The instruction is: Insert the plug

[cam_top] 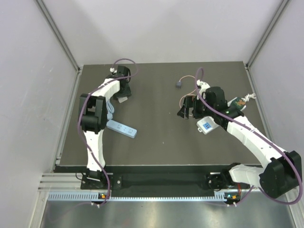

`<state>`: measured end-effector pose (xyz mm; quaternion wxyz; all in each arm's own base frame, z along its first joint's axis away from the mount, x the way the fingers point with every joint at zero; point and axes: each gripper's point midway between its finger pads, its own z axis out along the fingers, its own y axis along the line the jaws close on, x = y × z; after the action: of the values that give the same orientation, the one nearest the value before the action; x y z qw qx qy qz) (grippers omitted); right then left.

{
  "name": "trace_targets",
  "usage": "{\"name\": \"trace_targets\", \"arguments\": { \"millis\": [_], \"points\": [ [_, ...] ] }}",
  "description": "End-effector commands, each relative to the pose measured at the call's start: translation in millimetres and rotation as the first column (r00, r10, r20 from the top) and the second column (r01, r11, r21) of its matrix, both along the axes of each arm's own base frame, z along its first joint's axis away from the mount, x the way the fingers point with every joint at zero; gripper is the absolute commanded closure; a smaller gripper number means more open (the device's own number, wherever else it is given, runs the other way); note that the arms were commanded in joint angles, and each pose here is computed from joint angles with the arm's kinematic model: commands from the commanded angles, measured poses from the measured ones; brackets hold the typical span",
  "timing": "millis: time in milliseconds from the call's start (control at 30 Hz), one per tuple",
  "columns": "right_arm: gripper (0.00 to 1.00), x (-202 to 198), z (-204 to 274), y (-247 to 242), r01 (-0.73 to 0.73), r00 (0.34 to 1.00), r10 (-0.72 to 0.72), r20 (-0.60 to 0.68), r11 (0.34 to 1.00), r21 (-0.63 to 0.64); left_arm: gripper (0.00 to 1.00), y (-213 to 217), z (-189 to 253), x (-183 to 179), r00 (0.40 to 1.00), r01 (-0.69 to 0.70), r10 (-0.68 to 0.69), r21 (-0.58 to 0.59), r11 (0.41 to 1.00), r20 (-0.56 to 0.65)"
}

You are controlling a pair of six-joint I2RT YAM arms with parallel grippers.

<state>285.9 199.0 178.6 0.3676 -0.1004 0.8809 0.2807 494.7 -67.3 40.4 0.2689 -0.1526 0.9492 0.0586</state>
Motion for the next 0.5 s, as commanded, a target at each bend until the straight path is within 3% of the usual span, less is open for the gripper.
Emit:
{"name": "trace_targets", "arguments": {
  "millis": [0,133,267,300,367,400,467],
  "points": [
    [0.01,-1,21,-3,0.021,0.998,-0.023,0.054,0.999,0.028,0.75,-24,14,-14,0.992,0.129,-0.129,-0.013,0.992,0.005],
    [0.0,-5,24,-2,0.029,0.998,-0.031,0.048,0.998,0.05,0.97,-50,30,-39,0.964,0.264,-0.264,0.01,0.964,0.009],
    [0.0,-1,19,-1,0.054,0.998,-0.055,0.014,0.997,0.062,1.0,-98,52,-75,0.903,0.426,-0.424,-0.001,0.905,0.07],
    [0.0,1,20,-1,0.054,0.998,-0.055,0.008,0.997,0.061,1.0,-115,78,-78,0.869,0.474,-0.465,-0.015,0.88,0.166],
    [0.0,9,21,-8,0.084,0.996,-0.082,-0.035,0.995,0.061,1.0,-144,76,-109,0.799,0.585,-0.571,-0.027,0.81,0.19],
    [0.0,10,22,-7,0.078,0.996,-0.073,-0.059,0.993,0.083,1.0,-159,107,-111,0.747,0.626,-0.591,-0.023,0.78,0.306],
    [0.03,20,27,-17,0.112,0.99,-0.099,-0.099,0.984,0.137,1.0,-184,109,-143,0.65,0.729,-0.672,-0.04,0.684,0.355]
  ]
}}
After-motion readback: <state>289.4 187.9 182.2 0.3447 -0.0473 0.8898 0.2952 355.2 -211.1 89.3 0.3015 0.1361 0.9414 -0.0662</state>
